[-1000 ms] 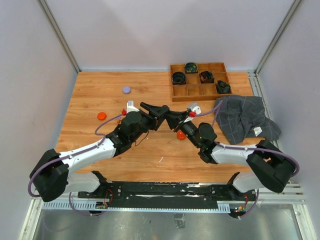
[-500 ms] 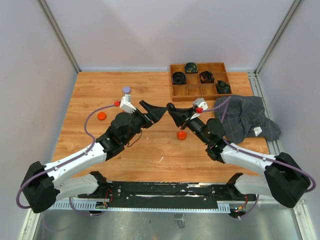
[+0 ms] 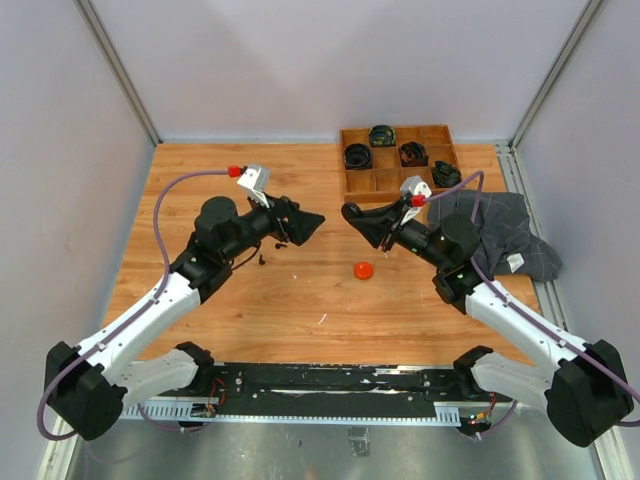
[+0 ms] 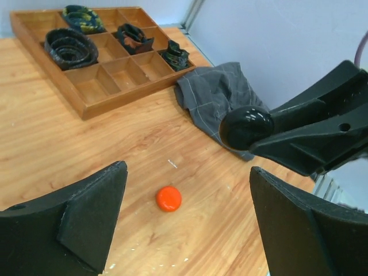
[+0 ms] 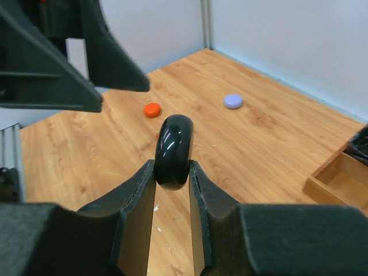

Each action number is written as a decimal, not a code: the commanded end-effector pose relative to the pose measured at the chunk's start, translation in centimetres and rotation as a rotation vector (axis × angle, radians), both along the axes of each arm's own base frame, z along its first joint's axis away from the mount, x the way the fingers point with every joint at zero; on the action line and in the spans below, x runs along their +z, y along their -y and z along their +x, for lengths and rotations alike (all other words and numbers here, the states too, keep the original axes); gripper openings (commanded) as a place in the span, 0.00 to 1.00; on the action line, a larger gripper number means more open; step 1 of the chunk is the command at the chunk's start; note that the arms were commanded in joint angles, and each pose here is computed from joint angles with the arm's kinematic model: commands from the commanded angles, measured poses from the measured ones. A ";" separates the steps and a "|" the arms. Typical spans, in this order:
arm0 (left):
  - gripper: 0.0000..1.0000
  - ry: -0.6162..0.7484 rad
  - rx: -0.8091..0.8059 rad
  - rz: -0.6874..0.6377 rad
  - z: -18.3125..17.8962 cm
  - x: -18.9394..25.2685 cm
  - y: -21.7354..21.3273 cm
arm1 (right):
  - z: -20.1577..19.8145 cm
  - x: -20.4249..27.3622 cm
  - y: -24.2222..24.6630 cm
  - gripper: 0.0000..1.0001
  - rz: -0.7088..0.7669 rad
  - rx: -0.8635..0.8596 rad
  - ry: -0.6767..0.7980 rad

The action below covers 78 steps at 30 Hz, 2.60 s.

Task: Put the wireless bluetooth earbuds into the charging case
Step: Pick up the charging case at the center of the board, then open the charging case.

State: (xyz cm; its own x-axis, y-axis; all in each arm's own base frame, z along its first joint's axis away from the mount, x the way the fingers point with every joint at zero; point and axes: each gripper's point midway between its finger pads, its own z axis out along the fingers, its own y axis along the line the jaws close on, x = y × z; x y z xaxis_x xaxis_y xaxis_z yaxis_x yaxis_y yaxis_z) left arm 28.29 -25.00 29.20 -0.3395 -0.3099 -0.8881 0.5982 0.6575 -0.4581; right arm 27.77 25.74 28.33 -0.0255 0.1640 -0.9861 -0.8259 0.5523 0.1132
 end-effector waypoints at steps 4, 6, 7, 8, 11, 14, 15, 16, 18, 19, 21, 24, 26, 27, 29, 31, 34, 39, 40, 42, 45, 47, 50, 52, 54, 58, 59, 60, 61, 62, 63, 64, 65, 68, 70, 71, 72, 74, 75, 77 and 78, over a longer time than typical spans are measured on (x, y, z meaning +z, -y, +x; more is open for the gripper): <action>0.89 0.152 -0.383 0.094 -2.2 1.4 1.9 | -3.0 1.5 -1.3 0.02 -0.035 0.220 -0.026; 0.87 0.180 -0.443 0.094 -2.4 1.7 2.0 | -3.5 1.6 -1.6 0.02 -0.041 0.262 -0.029; 0.85 0.199 -0.474 0.094 -2.6 1.9 2.1 | -3.8 1.8 -1.7 0.02 -0.042 0.286 -0.027; 0.83 0.209 -0.501 0.094 -2.7 1.8 2.3 | -4.1 1.9 -1.9 0.02 -0.042 0.307 -0.027; 0.81 0.230 -0.575 0.087 -3.1 1.8 2.8 | -4.9 2.1 -2.3 0.02 -0.044 0.373 -0.032; 0.75 0.239 -0.657 0.067 -3.9 1.6 3.4 | -5.2 2.2 -2.6 0.02 -0.043 0.406 -0.039; 0.75 0.244 -0.693 0.054 -4.5 1.6 3.5 | -5.2 2.3 -2.7 0.02 -0.040 0.415 -0.041; 0.74 0.252 -0.714 0.043 -4.8 1.7 3.6 | -5.3 2.3 -2.8 0.02 -0.037 0.425 -0.042; 0.72 0.265 -0.747 0.028 -5.4 1.7 3.7 | -5.4 2.2 -3.0 0.02 -0.030 0.441 -0.056; 0.71 0.273 -0.754 0.022 -5.6 1.7 3.7 | -5.4 2.2 -3.1 0.02 -0.027 0.449 -0.058; 0.70 0.274 -0.760 0.022 -5.7 1.5 3.6 | -5.6 2.2 -3.3 0.02 -0.018 0.471 -0.064; 0.66 0.270 -0.777 0.022 -5.9 1.3 3.7 | -5.7 2.3 -3.5 0.02 -0.009 0.498 -0.076; 0.65 0.261 -0.782 0.020 -6.0 1.1 3.7 | -5.7 2.2 -3.7 0.02 -0.005 0.506 -0.086; 0.63 0.259 -0.783 0.020 -6.0 1.0 3.7 | -5.7 2.3 -3.7 0.02 -0.001 0.510 -0.086; 0.61 0.250 -0.786 0.020 -5.9 0.8 3.7 | -5.7 2.4 -3.8 0.02 0.004 0.521 -0.090; 0.58 0.242 -0.795 0.019 -6.0 0.6 3.8 | -5.7 2.4 -3.9 0.02 0.009 0.529 -0.092; 0.55 0.232 -0.808 0.017 -6.1 0.4 3.9 | -5.7 2.3 -4.1 0.02 0.011 0.538 -0.102; 0.46 0.214 -0.813 0.014 -6.1 0.1 4.1 | -5.7 2.3 -4.3 0.02 0.019 0.553 -0.104; 0.41 0.212 -0.814 0.013 -6.1 0.1 4.2 | -5.7 2.3 -4.4 0.02 0.019 0.556 -0.104; 0.29 0.206 -0.810 0.011 -6.1 0.1 4.2 | -5.7 2.2 -4.5 0.03 0.017 0.561 -0.104; 0.13 0.208 -0.788 0.008 -6.0 0.3 4.1 | -5.6 2.0 -4.5 0.12 0.015 0.555 -0.099; 0.04 0.213 -0.767 0.008 -5.9 0.5 4.0 | -5.6 1.8 -4.5 0.19 0.014 0.542 -0.092; 0.01 0.215 -0.721 0.006 -5.7 0.6 3.9 | -5.7 1.6 -4.7 0.31 0.010 0.529 -0.078; 0.00 0.215 -0.691 0.002 -5.5 0.8 3.8 | -5.7 1.3 -4.8 0.37 0.007 0.517 -0.067; 0.00 0.215 -0.661 -0.001 -5.4 0.9 3.8 | -5.6 1.2 -4.9 0.41 0.010 0.501 -0.054; 0.00 0.216 -0.617 -0.016 -5.2 1.3 3.7 | -5.5 1.1 -4.8 0.42 0.028 0.470 -0.031; 0.00 0.219 -0.613 -0.022 -5.3 1.4 3.7 | -5.4 1.0 -4.8 0.42 0.030 0.464 -0.027; 0.00 0.222 -0.610 -0.029 -5.3 1.5 3.7 | -5.4 0.8 -4.8 0.42 0.029 0.461 -0.029; 0.00 0.226 -0.610 -0.033 -5.4 1.7 3.7 | -5.4 0.7 -4.8 0.42 0.029 0.461 -0.028; 0.00 0.232 -0.609 -0.037 -5.5 1.8 3.8 | -5.4 0.7 -4.8 0.41 0.031 0.464 -0.025; 0.00 0.232 -0.610 -0.040 -5.5 1.9 3.8 | -5.4 0.7 -4.8 0.41 0.033 0.465 -0.022; 0.00 0.233 -0.612 -0.042 -5.6 1.9 3.9 | -5.4 0.7 -4.8 0.41 0.036 0.464 -0.021; 0.00 0.234 -0.613 -0.044 -5.6 2.0 3.9 | -5.4 0.8 -4.8 0.41 0.040 0.464 -0.014; 0.00 0.234 -0.621 -0.049 -5.8 2.0 4.3 | -5.5 1.0 -4.9 0.40 0.052 0.472 -0.005; 0.00 0.235 -0.623 -0.051 -5.9 2.0 4.5 | -5.6 1.2 -4.9 0.39 0.063 0.480 -0.001; 0.00 0.238 -0.625 -0.052 -5.9 2.0 4.6 | -5.6 1.2 -5.0 0.39 0.067 0.482 -0.002; 0.00 0.239 -0.626 -0.052 -6.0 2.0 4.6 | -5.6 1.4 -5.0 0.38 0.076 0.485 0.005; 0.00 0.241 -0.627 -0.054 -6.0 2.1 4.7 | -5.6 1.5 -5.1 0.37 0.086 0.490 0.005; 0.00 0.241 -0.631 -0.053 -6.1 2.0 4.8 | -5.7 1.6 -5.1 0.35 0.089 0.492 0.009; 0.00 0.247 -0.639 -0.053 -6.3 2.1 4.9 | -5.7 1.7 -5.1 0.33 0.095 0.495 0.011; 0.01 0.248 -0.641 -0.052 -6.4 2.1 4.9 | -5.7 1.7 -5.1 0.31 0.096 0.497 0.011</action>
